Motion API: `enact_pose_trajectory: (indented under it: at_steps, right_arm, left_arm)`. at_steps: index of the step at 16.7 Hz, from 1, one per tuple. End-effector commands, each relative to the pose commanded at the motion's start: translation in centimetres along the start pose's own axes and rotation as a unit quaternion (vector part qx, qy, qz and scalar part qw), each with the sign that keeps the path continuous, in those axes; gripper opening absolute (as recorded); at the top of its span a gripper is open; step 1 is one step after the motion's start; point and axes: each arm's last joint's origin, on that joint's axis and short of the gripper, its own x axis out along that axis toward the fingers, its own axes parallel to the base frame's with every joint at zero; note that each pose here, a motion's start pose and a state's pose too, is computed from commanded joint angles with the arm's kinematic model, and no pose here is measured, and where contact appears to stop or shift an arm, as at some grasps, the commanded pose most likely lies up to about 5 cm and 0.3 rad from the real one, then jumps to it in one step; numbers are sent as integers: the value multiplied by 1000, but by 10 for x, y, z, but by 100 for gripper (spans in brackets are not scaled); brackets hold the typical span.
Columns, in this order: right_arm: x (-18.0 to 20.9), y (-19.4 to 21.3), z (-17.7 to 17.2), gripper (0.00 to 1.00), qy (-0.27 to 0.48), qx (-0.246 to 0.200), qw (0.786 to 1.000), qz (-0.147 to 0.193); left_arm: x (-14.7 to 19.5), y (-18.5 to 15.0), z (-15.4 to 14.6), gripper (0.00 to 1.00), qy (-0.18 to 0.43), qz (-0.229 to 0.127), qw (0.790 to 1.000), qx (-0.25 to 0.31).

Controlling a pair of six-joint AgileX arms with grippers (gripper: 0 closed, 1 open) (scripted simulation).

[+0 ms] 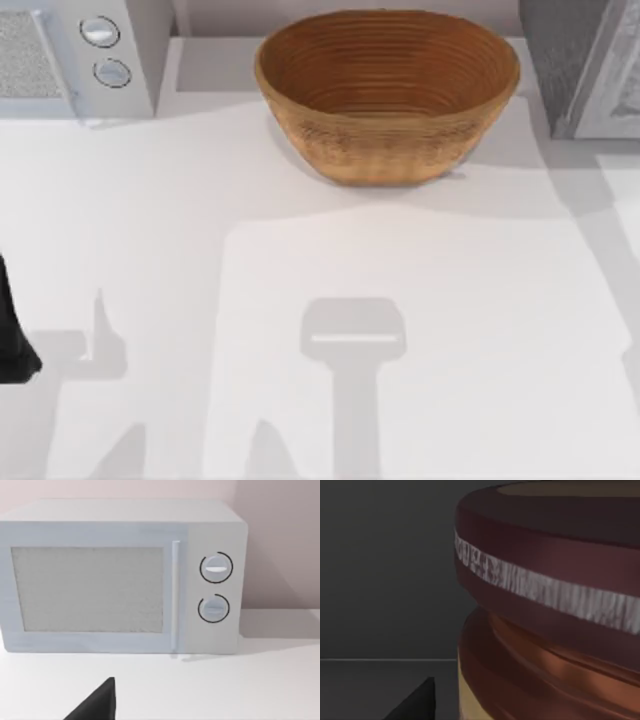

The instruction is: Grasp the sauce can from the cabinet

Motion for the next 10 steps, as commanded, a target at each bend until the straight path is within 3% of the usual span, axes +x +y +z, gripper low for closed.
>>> enact_pose_trajectory:
  at_steps: [1, 10]
  right_arm:
    - [0, 0, 0, 100, 0, 0, 1000, 0]
    - [0, 0, 0, 32, 0, 0, 1000, 0]
  left_arm:
    - [0, 0, 0, 100, 0, 0, 1000, 0]
    - [0, 0, 0, 100, 0, 0, 1000, 0]
